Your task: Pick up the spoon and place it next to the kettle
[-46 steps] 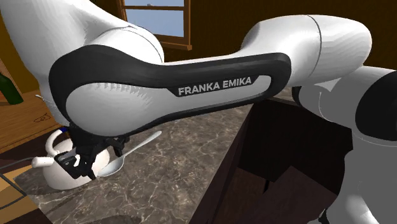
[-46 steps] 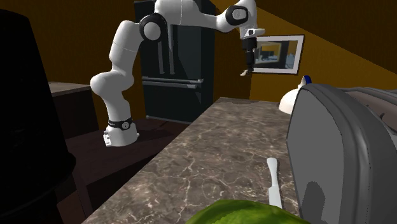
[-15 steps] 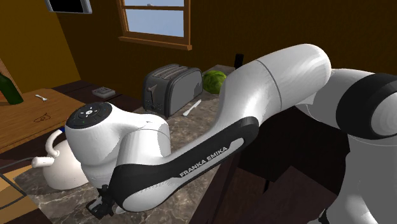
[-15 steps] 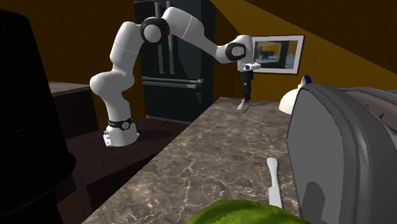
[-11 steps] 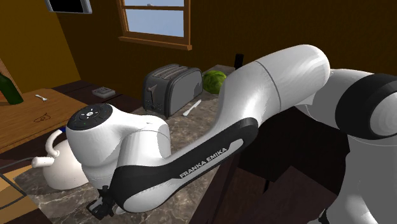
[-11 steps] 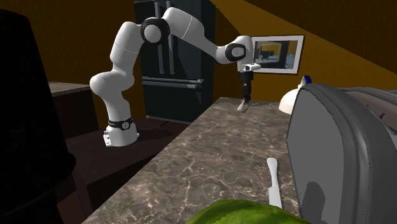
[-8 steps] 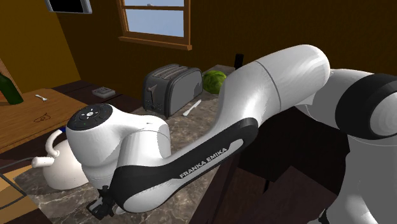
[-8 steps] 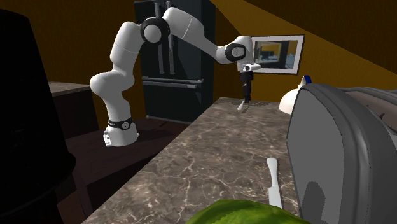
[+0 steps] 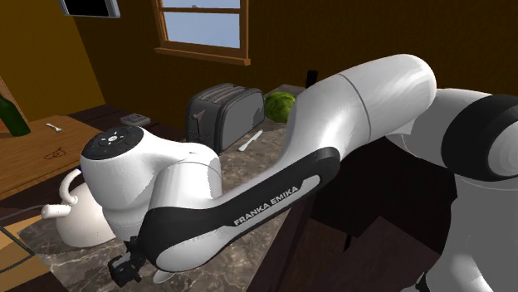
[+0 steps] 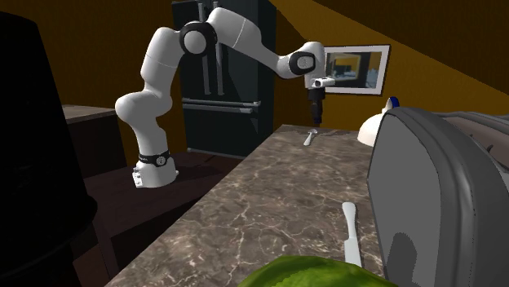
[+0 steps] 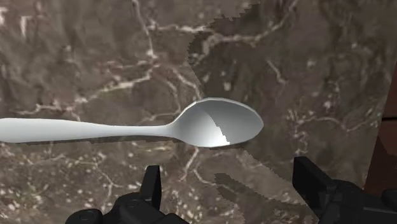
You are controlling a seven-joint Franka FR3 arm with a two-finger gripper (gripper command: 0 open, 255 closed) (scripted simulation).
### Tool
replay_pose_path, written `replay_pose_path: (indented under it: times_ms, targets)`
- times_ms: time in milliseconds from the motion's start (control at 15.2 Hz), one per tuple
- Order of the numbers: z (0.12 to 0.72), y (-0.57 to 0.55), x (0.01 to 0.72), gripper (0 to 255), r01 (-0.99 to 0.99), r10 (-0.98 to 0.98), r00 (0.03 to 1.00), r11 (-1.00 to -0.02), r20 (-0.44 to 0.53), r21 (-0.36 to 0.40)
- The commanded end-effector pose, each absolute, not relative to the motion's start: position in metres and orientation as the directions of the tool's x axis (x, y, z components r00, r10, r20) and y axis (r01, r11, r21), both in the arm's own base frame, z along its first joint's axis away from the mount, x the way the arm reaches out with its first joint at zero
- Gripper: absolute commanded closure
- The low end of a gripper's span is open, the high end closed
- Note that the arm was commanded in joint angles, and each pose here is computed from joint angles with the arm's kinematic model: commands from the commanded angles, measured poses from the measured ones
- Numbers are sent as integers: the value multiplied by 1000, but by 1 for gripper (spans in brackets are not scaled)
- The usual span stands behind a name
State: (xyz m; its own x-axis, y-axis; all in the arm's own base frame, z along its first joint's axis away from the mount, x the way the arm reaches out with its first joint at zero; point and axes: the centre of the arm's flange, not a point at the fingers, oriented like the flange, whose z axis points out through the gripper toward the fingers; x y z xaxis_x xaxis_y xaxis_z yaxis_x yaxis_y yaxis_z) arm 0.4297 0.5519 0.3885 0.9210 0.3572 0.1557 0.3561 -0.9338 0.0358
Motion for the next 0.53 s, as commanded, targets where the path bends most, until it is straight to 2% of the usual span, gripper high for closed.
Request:
replay_pose_path:
  times_ms: [0, 462]
  targets:
    - [412, 550, 423, 0, 356, 357, 921, -934, 155, 36]
    - [423, 550, 421, 0, 356, 357, 921, -934, 155, 36]
